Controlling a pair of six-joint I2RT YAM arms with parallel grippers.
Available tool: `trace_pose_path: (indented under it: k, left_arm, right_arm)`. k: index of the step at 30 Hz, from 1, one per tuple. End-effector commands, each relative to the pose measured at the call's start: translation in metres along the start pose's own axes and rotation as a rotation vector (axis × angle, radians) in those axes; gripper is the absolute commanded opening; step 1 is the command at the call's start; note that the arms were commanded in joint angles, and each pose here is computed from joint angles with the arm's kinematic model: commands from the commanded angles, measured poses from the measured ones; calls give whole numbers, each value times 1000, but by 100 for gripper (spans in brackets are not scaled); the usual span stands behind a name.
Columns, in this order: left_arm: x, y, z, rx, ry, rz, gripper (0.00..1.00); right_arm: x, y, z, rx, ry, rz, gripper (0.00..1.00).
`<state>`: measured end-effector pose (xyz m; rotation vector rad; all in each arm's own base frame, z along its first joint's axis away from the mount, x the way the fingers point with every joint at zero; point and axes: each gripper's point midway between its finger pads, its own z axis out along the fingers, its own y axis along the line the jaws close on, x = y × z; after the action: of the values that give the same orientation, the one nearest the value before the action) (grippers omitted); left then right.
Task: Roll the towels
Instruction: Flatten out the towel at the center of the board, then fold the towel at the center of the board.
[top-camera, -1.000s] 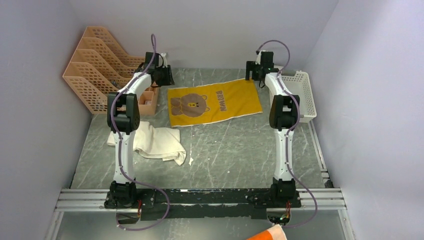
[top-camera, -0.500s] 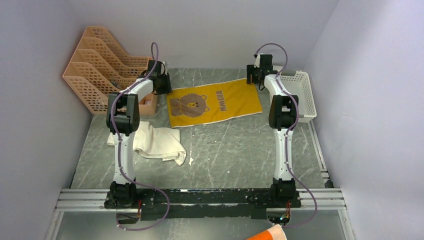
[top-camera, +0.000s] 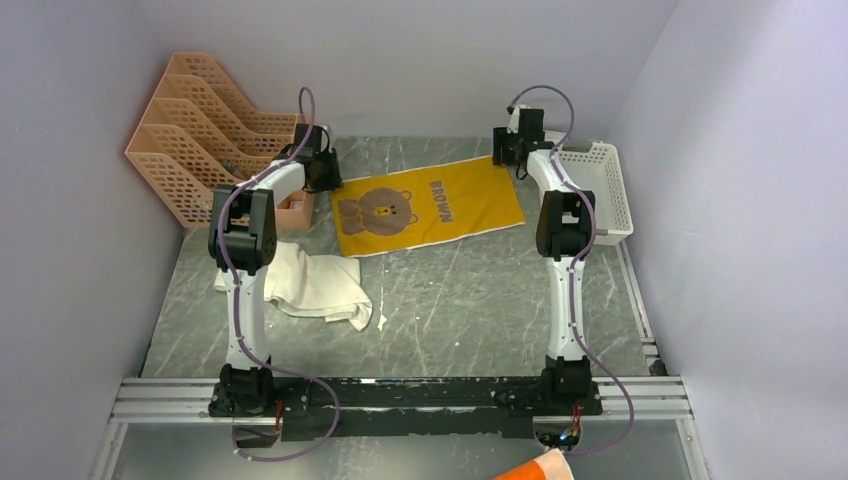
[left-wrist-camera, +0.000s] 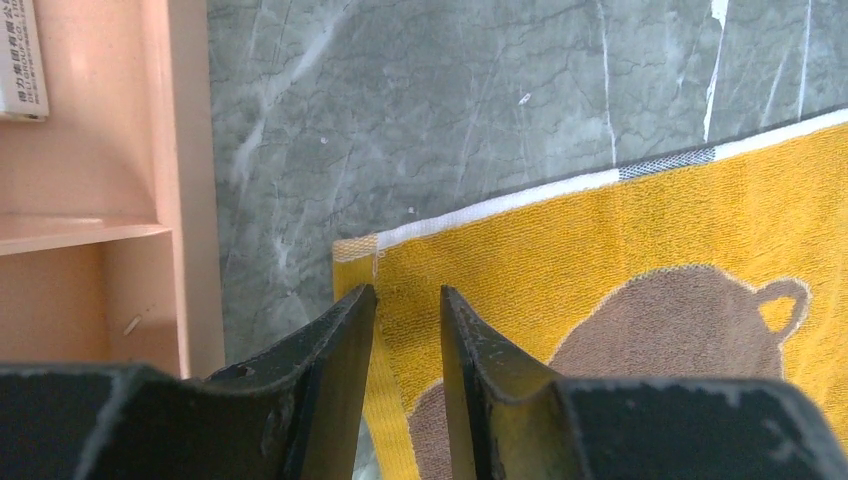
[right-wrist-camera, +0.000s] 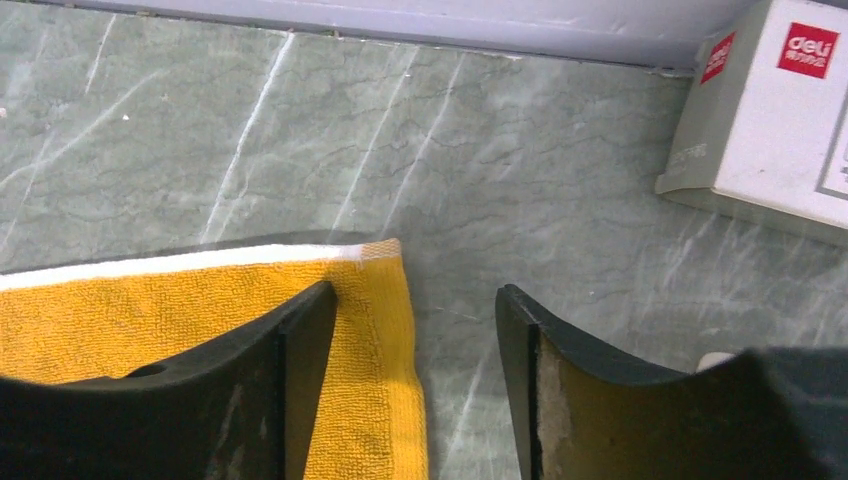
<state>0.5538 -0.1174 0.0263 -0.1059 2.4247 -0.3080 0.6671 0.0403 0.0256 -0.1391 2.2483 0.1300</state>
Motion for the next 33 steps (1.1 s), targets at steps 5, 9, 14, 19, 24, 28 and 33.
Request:
trace_pose_path:
  k: [5, 9, 14, 19, 24, 28, 33]
  left_arm:
    - [-29, -10, -25, 16, -73, -5, 43]
    - [-36, -14, -30, 27, -87, -6, 43]
    - [-38, -16, -35, 32, -91, -11, 45]
    - [-24, -11, -28, 20, -54, -19, 46]
    - [-14, -6, -23, 5, -30, -21, 48]
    - [-6, -4, -15, 5, -11, -23, 49]
    - [1, -5, -4, 10, 6, -24, 49]
  right_arm:
    - [-5, 8, 14, -64, -50, 14, 48]
    - [-3, 11, 20, -76, -47, 0, 48]
    - [3, 16, 22, -58, -28, -58, 42]
    - [17, 14, 21, -14, 17, -105, 19]
    - [24, 3, 13, 41, 39, -88, 0]
    - [16, -11, -1, 42, 18, 3, 0]
    - [1, -20, -18, 34, -16, 45, 0]
